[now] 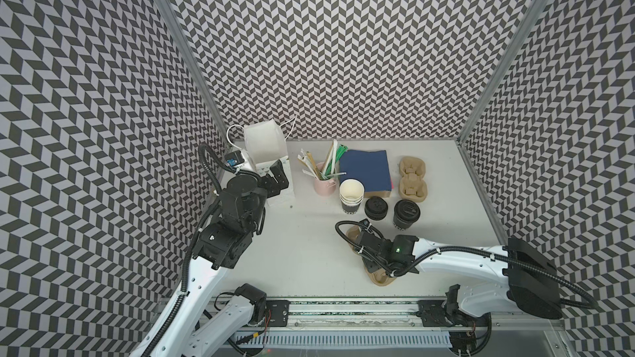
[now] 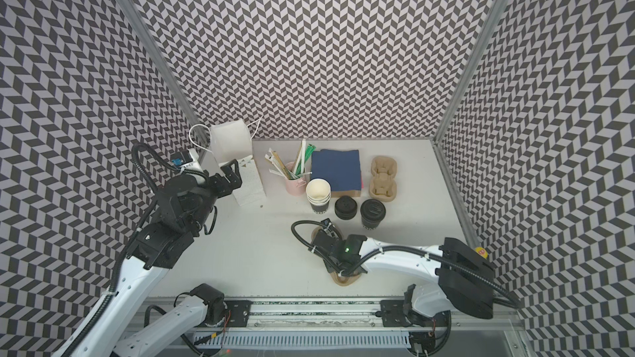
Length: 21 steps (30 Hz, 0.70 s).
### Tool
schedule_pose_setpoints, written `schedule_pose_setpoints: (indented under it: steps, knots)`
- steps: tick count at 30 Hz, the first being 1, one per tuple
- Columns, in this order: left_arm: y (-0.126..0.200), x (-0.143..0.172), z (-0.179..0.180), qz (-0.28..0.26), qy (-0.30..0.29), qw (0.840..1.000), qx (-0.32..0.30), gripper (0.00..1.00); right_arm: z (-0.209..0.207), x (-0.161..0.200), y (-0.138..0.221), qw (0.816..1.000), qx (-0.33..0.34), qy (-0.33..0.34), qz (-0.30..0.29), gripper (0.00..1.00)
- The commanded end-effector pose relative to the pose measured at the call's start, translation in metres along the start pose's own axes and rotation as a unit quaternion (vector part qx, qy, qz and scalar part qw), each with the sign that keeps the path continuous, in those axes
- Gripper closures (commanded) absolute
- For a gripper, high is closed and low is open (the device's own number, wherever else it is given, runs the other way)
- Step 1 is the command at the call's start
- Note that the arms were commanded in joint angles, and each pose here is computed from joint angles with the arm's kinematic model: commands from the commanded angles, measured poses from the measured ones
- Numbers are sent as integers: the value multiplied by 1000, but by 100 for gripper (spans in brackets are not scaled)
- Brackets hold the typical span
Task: Pack a coffee takeout order
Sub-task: Place the cup tray at the bottom-center of the table.
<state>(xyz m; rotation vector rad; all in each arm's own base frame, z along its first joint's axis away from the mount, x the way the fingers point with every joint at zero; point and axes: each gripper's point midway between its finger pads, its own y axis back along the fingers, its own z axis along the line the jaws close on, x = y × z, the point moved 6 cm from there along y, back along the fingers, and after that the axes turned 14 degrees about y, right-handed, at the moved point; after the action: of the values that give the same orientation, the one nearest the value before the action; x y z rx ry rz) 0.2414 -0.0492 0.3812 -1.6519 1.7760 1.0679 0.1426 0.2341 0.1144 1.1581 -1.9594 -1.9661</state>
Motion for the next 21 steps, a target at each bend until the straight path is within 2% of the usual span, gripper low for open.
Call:
schedule_pose_setpoints:
  steps: [1, 6, 9, 14, 18, 21]
  knots:
    - [-8, -14, 1, 7, 18, 1000, -21, 0, 1, -8, 1, 1000, 4, -7, -24, 90]
    - [-30, -32, 10, 23, 52, 997, -48, 0, -2, -12, 4, 1000, 9, -4, -28, 81]
    - [-41, -41, 20, 23, 68, 995, -69, 0, -4, -14, 6, 999, 8, -4, -33, 70]
    - [-62, -52, 38, 32, 93, 990, -103, 0, -8, -16, 10, 999, 8, -4, -39, 64]
    - [-81, -62, 50, 44, 108, 984, -134, 1, -12, -29, 30, 998, 10, -2, -57, 56]
    - [-91, -70, 49, 41, 107, 983, -143, 1, -15, -45, 57, 996, 0, -3, -91, 45]
